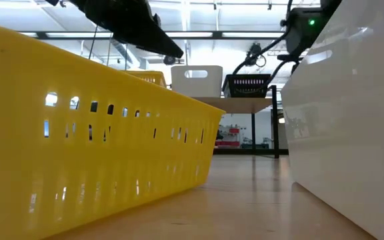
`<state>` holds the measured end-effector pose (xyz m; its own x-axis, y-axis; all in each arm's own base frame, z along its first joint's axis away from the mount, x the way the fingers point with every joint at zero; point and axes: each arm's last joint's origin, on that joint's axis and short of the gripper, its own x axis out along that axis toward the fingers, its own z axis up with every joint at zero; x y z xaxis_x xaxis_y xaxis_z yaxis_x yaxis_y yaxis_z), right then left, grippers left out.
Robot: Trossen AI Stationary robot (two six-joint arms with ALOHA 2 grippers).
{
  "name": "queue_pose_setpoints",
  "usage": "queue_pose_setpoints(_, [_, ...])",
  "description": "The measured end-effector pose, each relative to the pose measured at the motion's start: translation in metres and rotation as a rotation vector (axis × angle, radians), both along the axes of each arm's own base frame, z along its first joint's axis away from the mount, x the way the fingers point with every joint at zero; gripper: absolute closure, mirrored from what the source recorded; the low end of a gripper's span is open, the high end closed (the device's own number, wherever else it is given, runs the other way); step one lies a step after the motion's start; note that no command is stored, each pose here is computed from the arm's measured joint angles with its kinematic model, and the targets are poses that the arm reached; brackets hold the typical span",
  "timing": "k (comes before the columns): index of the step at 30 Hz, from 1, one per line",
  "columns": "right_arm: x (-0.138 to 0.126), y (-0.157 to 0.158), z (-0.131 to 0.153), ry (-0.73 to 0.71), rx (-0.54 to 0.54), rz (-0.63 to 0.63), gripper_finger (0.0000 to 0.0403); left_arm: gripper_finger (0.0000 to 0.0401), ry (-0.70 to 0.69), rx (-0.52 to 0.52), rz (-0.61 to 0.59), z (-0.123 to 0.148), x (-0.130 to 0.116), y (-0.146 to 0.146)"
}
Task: Stack baskets on shelf by color
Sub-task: Stack the black basket on the black basket on the shelf
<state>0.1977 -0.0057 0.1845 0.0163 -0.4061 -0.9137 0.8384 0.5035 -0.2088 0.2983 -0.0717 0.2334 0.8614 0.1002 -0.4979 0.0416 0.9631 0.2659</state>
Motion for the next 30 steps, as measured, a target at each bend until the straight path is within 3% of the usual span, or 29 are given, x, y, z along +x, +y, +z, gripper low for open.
queue_pose_setpoints(7, [-0.011, -0.019, -0.011, 0.063, 0.0, -0.073, 0.0221, 0.0284, 0.005, -0.004, -0.017, 0.0, -0.002, -0.006])
queue_pose_setpoints(12, [-0.01, -0.026, -0.019, 0.024, 0.009, -0.081, 0.0222, 0.0284, 0.006, -0.007, -0.028, -0.001, -0.003, -0.009])
queue_pose_setpoints(20, [0.002, -0.014, -0.026, -0.111, 0.224, 0.014, 0.0229, 0.0284, 0.021, -0.022, -0.015, -0.002, -0.004, -0.009])
queue_pose_setpoints(25, [-0.001, 0.002, -0.027, -0.084, 0.337, 0.025, 0.0229, 0.0284, 0.026, -0.035, -0.006, -0.003, -0.004, -0.009])
queue_pose_setpoints(30, [-0.006, 0.02, -0.027, -0.028, 0.37, 0.058, 0.0229, 0.0284, 0.026, -0.035, -0.006, -0.003, -0.004, -0.009])
